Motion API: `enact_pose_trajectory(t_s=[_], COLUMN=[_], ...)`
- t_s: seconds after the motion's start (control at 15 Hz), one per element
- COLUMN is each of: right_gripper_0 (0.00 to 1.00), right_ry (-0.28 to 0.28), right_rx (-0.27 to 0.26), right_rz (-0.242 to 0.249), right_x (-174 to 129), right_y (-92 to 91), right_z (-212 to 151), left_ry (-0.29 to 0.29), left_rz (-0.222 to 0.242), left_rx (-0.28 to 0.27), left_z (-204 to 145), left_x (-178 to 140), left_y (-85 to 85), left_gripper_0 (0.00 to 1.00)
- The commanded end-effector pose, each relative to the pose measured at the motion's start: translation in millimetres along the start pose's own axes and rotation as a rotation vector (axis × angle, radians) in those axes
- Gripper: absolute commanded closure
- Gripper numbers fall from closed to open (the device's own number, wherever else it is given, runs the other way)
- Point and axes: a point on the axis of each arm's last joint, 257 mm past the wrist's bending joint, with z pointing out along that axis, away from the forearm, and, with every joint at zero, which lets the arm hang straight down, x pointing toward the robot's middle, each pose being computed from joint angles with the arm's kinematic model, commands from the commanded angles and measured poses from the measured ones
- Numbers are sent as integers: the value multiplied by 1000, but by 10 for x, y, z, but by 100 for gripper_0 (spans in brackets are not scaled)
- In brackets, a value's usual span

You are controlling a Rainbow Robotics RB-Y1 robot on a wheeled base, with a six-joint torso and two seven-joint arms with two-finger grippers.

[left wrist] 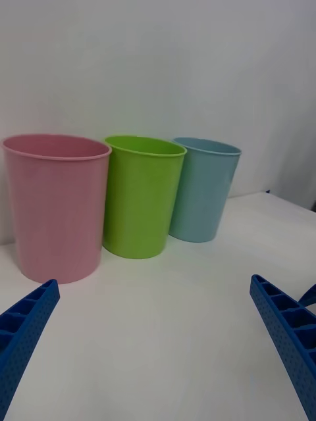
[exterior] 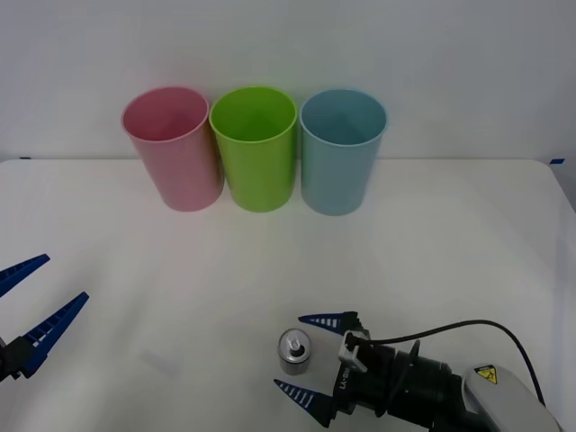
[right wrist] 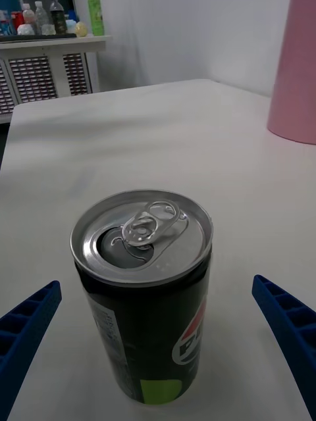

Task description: Grasp the object on the table and drop it into the matching bin: aluminum can to the light blue bin, PET bottle to the pink bin.

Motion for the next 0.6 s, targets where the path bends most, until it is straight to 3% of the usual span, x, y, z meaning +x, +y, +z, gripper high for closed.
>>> enact_pose_trajectory(t_s=[0.07,0.6], right_gripper_0=[0,0], right_ry=[-4,-2], right_rx=[-6,4], right_rz=[0,-8], right_x=[4,-11], right_y=[-13,-35], right_z=[110,176], left_ry=[0,0], left_rz=[0,0], left_rx=[0,0], left_z=[0,0], left_x=[0,0], left_y=[0,0], left_gripper_0=[0,0])
